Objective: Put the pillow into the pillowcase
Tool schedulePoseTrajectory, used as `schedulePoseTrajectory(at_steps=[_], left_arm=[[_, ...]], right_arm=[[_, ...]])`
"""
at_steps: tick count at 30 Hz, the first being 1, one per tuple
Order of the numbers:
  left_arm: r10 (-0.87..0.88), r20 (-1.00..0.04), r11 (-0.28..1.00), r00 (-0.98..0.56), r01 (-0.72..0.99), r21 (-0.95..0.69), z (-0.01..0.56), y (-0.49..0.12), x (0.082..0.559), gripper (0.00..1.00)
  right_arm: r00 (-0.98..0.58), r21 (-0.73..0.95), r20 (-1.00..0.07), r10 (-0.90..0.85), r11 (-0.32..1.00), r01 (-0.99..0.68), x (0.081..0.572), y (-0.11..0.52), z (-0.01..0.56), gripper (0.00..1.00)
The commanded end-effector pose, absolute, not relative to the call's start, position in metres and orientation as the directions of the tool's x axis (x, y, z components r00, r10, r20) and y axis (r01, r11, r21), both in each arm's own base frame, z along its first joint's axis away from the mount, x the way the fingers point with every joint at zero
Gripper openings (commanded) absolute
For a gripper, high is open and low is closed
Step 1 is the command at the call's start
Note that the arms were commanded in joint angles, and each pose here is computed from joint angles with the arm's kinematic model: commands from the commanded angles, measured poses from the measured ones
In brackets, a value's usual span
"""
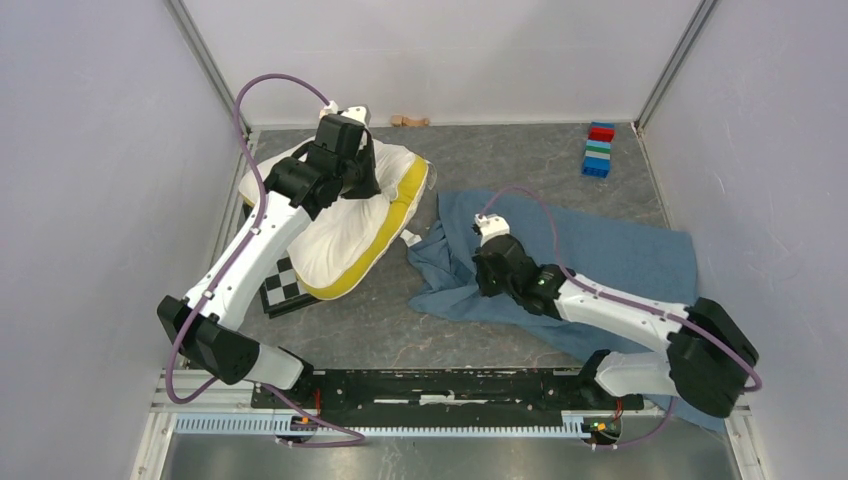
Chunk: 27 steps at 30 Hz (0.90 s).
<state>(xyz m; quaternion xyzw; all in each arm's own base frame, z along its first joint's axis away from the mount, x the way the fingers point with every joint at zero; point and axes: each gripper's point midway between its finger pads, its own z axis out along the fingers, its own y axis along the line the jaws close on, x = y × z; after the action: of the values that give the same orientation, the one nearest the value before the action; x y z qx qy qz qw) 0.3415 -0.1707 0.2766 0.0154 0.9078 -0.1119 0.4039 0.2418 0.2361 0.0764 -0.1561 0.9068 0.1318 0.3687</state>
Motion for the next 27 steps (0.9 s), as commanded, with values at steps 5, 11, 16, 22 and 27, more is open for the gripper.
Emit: schedulePoseTrajectory(at_steps=[5,11,16,22,27], left_arm=[[-0.139,-0.81,0.956,-0.57,0.136,-0.259,0.322,-0.173,0.351,0.02],[-0.161,-0.804,0.96,-0.572,0.099,-0.263,0.318,-0.16,0.352,0.02],[-0.182,-0.806,0.956,-0.563,0.089,-0.279,0.322,-0.157,0.35,0.02],[-0.238,-0.812,0.949,-0.533,0.048,-0.31,0.334,-0.145,0.348,0.02],[-0.301,-0.825,0.936,-0.478,0.019,-0.352,0.354,-0.132,0.343,0.02]], right_arm=[[-0.687,-0.002,-0.692,-0.224,0.951,-0.308,0.224,0.183,0.045,0.0],[-0.68,-0.054,-0.696,-0.231,0.961,-0.272,0.218,0.16,0.044,0.07],[-0.581,0.017,-0.791,-0.192,0.942,-0.335,0.24,0.195,0.102,0.35],[-0.475,0.069,-0.859,-0.19,0.877,-0.475,0.271,0.266,0.167,0.42],[-0.493,0.112,-0.838,-0.234,0.81,-0.576,0.278,0.325,0.155,0.42]])
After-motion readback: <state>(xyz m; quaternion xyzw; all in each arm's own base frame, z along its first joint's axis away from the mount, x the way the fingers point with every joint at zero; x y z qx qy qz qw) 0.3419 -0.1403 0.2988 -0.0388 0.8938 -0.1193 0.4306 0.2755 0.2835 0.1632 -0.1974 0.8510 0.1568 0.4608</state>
